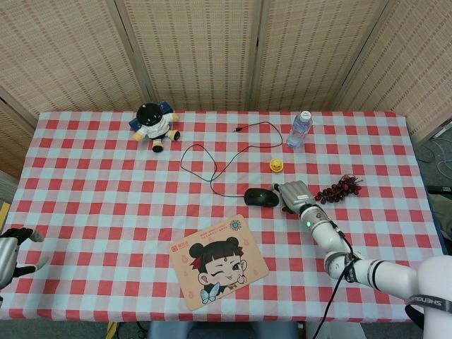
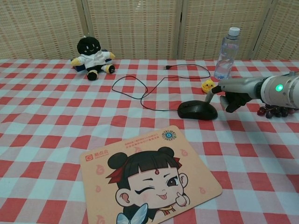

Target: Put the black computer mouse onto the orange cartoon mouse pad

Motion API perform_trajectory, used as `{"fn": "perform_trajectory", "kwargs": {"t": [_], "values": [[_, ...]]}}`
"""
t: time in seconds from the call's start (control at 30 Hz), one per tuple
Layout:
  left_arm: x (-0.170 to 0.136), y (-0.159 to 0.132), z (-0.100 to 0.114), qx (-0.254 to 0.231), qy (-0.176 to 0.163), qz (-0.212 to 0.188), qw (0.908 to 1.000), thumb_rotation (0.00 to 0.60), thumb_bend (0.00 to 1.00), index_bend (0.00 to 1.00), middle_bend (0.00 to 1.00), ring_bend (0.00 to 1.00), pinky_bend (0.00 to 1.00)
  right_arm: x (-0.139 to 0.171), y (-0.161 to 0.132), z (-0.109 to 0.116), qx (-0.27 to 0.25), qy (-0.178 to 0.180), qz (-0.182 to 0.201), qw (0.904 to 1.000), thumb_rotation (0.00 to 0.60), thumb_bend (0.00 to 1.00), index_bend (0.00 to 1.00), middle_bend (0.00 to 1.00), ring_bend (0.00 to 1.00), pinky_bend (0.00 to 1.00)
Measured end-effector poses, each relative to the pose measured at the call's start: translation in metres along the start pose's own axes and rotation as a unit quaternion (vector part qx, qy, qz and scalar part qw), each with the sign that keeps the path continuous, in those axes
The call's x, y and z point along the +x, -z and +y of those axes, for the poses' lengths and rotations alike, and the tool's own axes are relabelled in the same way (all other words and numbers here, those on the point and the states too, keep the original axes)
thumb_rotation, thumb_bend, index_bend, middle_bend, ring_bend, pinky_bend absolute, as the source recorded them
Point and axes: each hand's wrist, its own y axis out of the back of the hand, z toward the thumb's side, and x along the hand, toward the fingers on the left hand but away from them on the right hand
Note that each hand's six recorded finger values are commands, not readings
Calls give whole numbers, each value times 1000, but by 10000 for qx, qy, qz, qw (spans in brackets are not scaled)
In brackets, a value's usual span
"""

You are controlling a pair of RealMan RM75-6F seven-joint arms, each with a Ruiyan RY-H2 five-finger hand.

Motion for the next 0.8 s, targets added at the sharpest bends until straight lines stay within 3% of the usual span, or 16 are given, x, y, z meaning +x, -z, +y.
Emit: {"fn": "perform_trajectory", "kwargs": {"t": [0.8], "values": [[1,2,-1,-1,19,35,10000,600,166,603,481,381,550,11,0,-5,-378,-487,224,9978,600,1000,355,1000,1000,1000]]}}
